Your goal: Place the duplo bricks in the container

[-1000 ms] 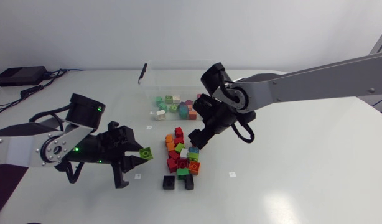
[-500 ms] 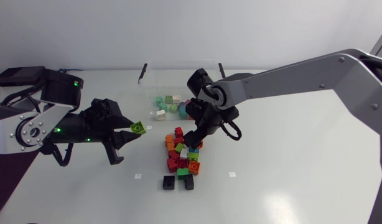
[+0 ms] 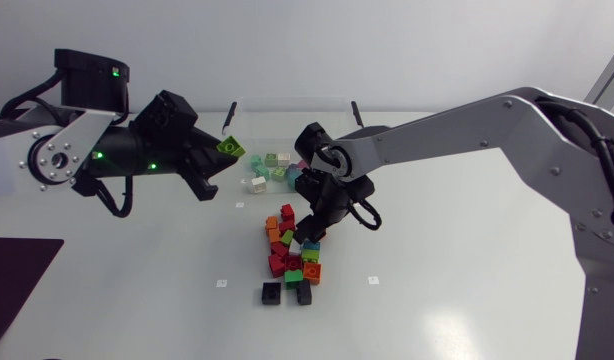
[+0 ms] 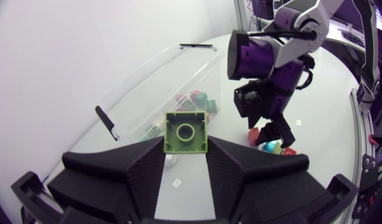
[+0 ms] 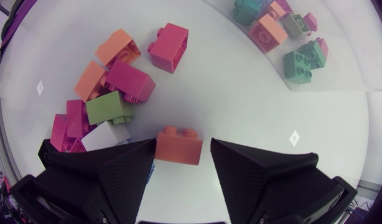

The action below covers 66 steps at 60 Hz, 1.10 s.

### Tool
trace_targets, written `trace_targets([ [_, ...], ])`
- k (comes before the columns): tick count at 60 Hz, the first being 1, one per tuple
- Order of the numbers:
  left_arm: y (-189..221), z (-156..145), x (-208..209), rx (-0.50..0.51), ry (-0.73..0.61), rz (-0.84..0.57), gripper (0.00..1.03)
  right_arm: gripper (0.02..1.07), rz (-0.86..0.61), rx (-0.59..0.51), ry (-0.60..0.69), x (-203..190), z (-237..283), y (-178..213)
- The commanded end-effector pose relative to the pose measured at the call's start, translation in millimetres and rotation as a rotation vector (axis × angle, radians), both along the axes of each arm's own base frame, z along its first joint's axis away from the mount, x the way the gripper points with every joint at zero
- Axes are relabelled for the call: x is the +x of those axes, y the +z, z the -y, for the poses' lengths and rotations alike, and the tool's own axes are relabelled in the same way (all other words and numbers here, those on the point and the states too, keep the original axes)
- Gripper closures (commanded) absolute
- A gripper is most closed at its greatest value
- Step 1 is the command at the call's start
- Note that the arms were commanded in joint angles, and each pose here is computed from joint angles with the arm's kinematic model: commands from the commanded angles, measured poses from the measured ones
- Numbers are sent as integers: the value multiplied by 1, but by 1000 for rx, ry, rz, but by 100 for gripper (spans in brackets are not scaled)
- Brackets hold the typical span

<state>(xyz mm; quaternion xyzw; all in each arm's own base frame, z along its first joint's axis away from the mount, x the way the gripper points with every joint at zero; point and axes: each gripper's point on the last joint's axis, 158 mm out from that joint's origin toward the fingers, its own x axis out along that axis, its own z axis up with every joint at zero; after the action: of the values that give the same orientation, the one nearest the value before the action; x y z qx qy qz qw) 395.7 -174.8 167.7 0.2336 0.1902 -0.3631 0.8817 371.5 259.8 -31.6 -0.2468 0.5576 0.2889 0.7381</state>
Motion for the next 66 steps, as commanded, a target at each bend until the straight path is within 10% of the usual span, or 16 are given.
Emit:
trace_targets([
  [1,13,5,18,-45,35,5,85,65,-21,-14,-12,-2,-2,-9],
  [6,18,6,32,-64,64,12,85,78,-22,-13,-12,-3,0,-9],
  [53,12,21,141,-150,221,-30,84,78,128,94,-82,10,35,92],
  [61,-1,25,151,-137,229,-42,64,78,173,119,-89,18,37,119],
  [66,-7,27,155,-124,236,-47,28,78,204,136,-95,25,38,137],
])
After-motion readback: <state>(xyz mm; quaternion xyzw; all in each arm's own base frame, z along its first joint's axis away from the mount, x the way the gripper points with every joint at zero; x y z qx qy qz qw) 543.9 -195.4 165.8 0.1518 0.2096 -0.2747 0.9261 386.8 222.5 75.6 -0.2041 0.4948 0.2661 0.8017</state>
